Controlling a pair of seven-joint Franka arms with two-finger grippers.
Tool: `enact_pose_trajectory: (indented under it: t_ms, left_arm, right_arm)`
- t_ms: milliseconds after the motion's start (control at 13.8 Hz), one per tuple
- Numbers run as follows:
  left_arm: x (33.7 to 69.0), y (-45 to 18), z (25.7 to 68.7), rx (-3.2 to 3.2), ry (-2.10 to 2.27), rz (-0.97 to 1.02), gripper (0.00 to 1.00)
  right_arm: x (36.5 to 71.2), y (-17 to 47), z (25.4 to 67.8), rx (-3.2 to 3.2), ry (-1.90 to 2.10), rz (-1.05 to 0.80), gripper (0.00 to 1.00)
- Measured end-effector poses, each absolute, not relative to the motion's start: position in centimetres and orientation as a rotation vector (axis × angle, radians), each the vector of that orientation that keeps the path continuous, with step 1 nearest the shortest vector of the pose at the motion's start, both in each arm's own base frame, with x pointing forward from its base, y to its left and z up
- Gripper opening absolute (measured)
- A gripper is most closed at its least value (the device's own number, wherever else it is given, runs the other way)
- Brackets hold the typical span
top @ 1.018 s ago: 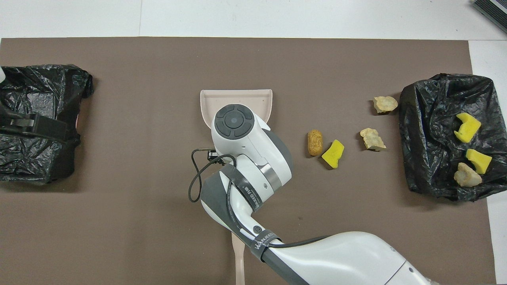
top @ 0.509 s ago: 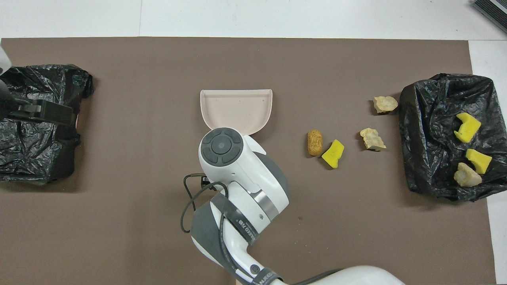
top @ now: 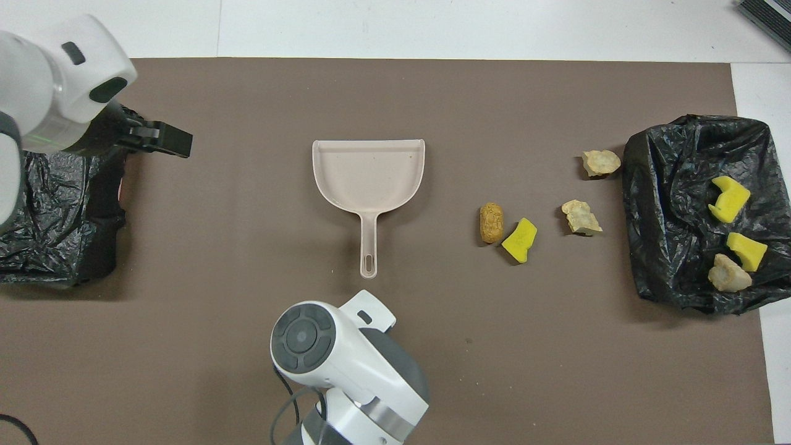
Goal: Sweep and dump trash in bin
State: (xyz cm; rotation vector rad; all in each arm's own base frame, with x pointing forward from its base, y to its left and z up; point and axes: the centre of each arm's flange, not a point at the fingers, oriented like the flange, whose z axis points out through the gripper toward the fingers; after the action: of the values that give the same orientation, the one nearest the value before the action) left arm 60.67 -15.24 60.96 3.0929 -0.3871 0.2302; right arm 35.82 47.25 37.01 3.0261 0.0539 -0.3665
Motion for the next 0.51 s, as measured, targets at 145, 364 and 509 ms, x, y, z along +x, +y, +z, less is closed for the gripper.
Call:
enact_pose_trajectory:
  t_ms: [145,364,509]
  left_arm:
    - [60.8,-17.9,60.1,3.080,-0.393,0.258,1.00]
    - [60.1,-22.1,57.2,3.076,-0.403,0.220,1.00]
    - [58.8,-25.3,54.2,3.079,-0.397,0.176,1.00]
  right_arm:
    - [32.0,47.7,36.9,3.039,0.040,-0.406,1.00]
    - [28.7,46.4,34.6,3.093,-0.102,-0.411,1.00]
    - [27.9,45.0,33.5,3.089,-0.171,-0.419,1.00]
